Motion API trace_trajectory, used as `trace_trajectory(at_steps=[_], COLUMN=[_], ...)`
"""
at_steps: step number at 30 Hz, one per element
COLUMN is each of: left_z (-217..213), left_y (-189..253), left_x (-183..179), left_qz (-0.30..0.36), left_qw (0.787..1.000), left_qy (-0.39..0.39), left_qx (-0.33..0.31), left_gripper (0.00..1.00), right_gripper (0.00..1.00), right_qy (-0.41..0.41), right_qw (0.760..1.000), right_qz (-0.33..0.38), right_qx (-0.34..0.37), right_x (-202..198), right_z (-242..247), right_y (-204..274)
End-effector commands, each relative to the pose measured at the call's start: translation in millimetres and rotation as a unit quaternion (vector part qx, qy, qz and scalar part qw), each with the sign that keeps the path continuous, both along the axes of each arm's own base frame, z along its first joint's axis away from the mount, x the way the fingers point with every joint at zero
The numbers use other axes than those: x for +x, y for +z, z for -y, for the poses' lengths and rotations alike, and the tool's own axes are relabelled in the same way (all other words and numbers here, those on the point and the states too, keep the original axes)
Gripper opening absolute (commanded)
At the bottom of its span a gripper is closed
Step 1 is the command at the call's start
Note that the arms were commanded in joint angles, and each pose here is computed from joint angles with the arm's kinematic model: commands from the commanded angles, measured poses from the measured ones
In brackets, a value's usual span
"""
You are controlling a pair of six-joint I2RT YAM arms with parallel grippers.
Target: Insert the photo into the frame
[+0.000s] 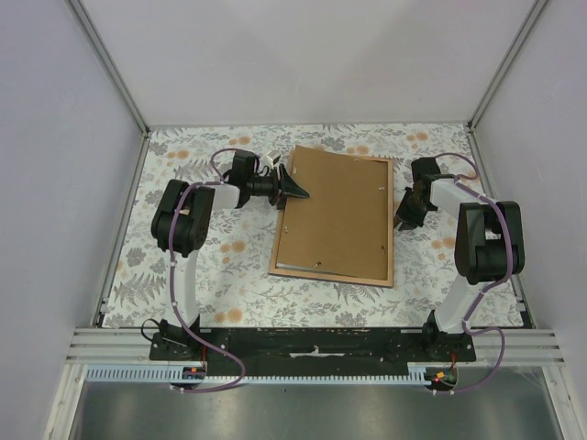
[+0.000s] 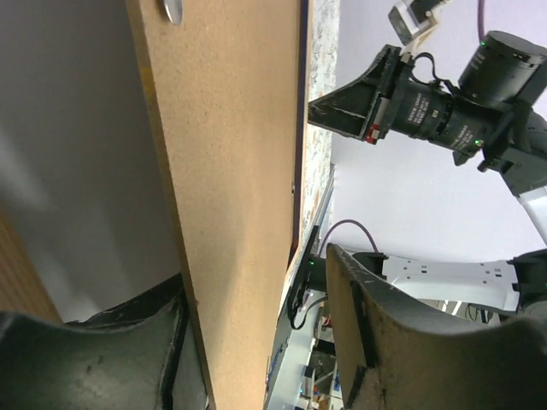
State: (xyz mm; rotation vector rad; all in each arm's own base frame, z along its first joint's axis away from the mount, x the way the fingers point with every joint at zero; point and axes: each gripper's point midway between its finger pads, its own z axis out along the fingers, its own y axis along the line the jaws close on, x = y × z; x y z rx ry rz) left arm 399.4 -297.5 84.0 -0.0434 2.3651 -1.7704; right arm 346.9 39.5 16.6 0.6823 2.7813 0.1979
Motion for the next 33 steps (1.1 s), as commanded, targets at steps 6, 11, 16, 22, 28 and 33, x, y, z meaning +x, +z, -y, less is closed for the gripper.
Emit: trace_trajectory(at_steps=[6, 11, 16, 22, 28, 33], left_z=[-15.1, -26.0, -40.7, -48.6, -67.3, -88.1], left_y=[29.3, 30.5, 26.9, 20.1, 13.2, 10.9], left_x=[8.6, 13.8, 17.2, 16.0, 15.0, 12.0], left_qz=[0.086, 0.105, 0.119, 0.123, 0.135, 0.142], left_qw=[0.992, 0.983, 0.972, 0.966, 0.949, 0.930], left_qy=[-0.001, 0.006, 0.013, 0.013, 0.032, 0.067], left_qx=[0.092, 0.148, 0.200, 0.228, 0.284, 0.332], left_gripper=[0.65, 0.66, 0.66, 0.66, 0.66, 0.65], right_gripper=[0.27, 0.28, 0.29, 0.29, 0.31, 0.32], right_qy=[0.015, 0.015, 0.016, 0.018, 0.021, 0.035], right_qw=[0.999, 0.999, 0.999, 0.999, 0.999, 0.998], right_qz=[0.037, 0.041, 0.043, 0.047, 0.046, 0.046], right_qx=[0.015, 0.014, 0.013, 0.013, 0.014, 0.013], right_x=[21.1, 22.3, 22.7, 24.3, 28.2, 36.0], right_z=[-8.2, -7.5, -7.2, -8.0, -7.8, -11.7], right_y=[17.5, 19.5, 21.0, 23.5, 22.2, 21.2])
